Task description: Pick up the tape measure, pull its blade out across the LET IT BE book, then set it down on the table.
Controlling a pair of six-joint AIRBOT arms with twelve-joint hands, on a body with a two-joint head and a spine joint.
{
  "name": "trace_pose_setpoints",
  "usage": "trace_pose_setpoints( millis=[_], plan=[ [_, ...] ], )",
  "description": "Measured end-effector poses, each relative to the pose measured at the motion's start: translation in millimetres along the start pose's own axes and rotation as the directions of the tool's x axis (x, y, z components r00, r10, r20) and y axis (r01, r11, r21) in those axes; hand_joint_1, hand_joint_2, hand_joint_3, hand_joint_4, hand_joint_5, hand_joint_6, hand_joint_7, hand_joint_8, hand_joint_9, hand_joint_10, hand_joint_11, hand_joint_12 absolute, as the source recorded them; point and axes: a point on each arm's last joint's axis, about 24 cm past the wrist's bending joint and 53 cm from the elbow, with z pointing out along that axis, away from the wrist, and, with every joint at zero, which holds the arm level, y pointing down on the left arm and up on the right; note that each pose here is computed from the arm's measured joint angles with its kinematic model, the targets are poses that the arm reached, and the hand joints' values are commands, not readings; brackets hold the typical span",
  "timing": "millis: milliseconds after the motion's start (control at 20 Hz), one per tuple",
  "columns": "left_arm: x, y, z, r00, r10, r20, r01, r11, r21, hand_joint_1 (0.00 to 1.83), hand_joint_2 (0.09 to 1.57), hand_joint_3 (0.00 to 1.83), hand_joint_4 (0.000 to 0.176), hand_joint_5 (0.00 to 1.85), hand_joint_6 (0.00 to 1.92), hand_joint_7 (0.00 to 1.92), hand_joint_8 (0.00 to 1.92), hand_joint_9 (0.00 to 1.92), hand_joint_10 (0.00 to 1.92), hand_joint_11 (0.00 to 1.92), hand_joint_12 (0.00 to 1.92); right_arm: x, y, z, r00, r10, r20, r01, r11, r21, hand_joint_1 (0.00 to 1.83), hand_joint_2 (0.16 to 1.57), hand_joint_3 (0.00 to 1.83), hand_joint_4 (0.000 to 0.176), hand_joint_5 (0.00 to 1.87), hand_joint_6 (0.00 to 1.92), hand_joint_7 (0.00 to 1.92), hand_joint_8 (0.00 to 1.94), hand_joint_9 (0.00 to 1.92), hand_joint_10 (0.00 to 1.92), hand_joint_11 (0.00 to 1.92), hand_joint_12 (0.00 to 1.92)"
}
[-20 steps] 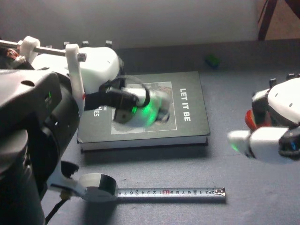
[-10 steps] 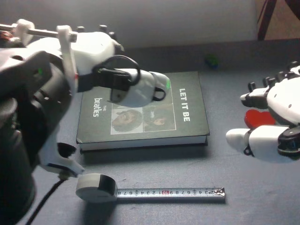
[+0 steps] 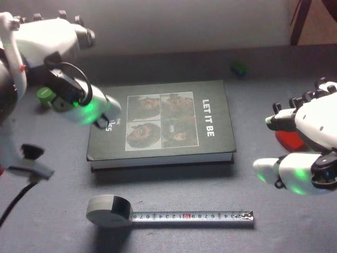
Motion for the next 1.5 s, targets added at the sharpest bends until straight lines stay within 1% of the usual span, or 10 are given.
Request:
trace_pose_setpoints(
  millis=[100,200,350,450,600,700,800,950,1300,1500],
  plan=[
    [2.5,-7.7,4.6,0.9905,-0.136,-0.016,0.137,0.9826,0.125,0.9,0.98,0.0,0.0,0.26,0.02,0.22,0.01,0.19,0.01,0.09,0.47,-0.3,-0.2,0.1,1.0,0.0,0.001,0.0,1.0,0.001,0.18,1.15,0.0,0.014,0.41,0.01,0.42,0.0,0.42,0.02,0.08,0.94],
    [7.0,-21.7,1.4,0.9742,-0.214,-0.073,0.225,0.9363,0.269,0.91,0.98,0.0,0.0,0.29,0.01,0.24,0.0,0.21,0.0,0.1,0.45,-0.5,-0.4,0.1,1.0,0.0,0.002,0.0,1.0,0.002,0.18,1.15,0.0,0.015,0.39,0.0,0.41,0.0,0.42,0.01,0.09,0.94],
    [25.4,-24.9,-9.6,0.9702,-0.153,-0.188,0.215,0.9001,0.379,0.95,0.98,0.0,0.0,0.31,0.01,0.26,0.01,0.22,0.0,0.1,0.44,-0.7,-0.6,0.1,1.0,-0.002,0.003,0.002,1.0,0.002,0.16,1.17,0.0,0.017,0.38,0.0,0.39,0.0,0.41,0.01,0.07,0.94],
    [44.4,-11.6,-15.5,0.9485,-0.132,-0.288,0.236,0.9014,0.363,0.96,0.98,0.0,0.0,0.3,0.0,0.25,0.0,0.22,0.0,0.11,0.44,0.9,-1.5,0.2,1.0,-0.004,-0.001,0.004,1.0,0.004,0.16,1.18,0.01,0.016,0.38,0.0,0.39,0.0,0.4,0.0,0.07,0.94],
    [55.5,0.2,-25.4,0.9374,-0.06,-0.343,0.2,0.8997,0.388,0.97,0.99,0.0,0.0,0.27,0.0,0.25,0.0,0.22,0.0,0.11,0.44,1.6,-1.5,0.1,1.0,-0.005,-0.003,0.005,1.0,0.003,0.15,1.18,0.01,0.015,0.38,0.0,0.4,0.0,0.4,0.0,0.07,0.94],
    [64.0,17.6,-27.5,0.9088,-0.108,-0.403,0.256,0.9067,0.335,0.96,0.99,0.0,0.0,0.28,0.0,0.26,0.0,0.23,0.0,0.11,0.44,1.3,-2.0,0.2,1.0,-0.005,-0.002,0.005,1.0,0.005,0.15,1.19,0.01,0.013,0.4,0.01,0.43,0.01,0.43,0.01,0.1,0.95],
    [73.9,32.7,-30.1,0.9009,-0.077,-0.427,0.233,0.9165,0.325,0.96,0.99,0.0,0.0,0.29,0.01,0.27,0.01,0.24,0.01,0.12,0.44,1.4,-1.6,0.2,1.0,-0.005,-0.002,0.005,1.0,0.003,0.15,1.19,0.01,0.012,0.41,0.01,0.45,0.02,0.44,0.01,0.1,0.95],
    [72.3,42.0,-30.4,0.9051,-0.081,-0.417,0.247,0.9,0.359,0.96,1.02,0.0,0.0,0.35,0.01,0.32,0.01,0.28,0.01,0.16,0.44,1.3,-1.8,0.2,1.0,-0.005,-0.002,0.005,1.0,0.004,0.15,1.19,0.0,0.013,0.4,0.0,0.45,0.01,0.46,0.02,0.13,0.96],
    [98.7,65.8,-35.8,0.8763,-0.14,-0.461,0.331,0.87,0.366,0.99,1.05,0.0,0.0,0.54,0.02,0.44,0.01,0.37,0.01,0.25,0.43,3.9,-3.2,0.2,1.0,-0.009,-0.008,0.009,1.0,0.007,0.15,1.19,0.0,0.012,0.42,0.01,0.47,0.01,0.46,0.01,0.1,0.95],
    [102.8,78.6,-34.1,0.8719,-0.125,-0.473,0.324,0.8732,0.365,1.0,1.06,0.0,0.0,0.63,0.0,0.54,0.01,0.48,0.01,0.35,0.43,3.7,-2.9,0.3,1.0,-0.009,-0.007,0.009,1.0,0.006,0.15,1.2,0.0,0.011,0.43,0.01,0.49,0.01,0.48,0.02,0.11,0.94]
  ],
)
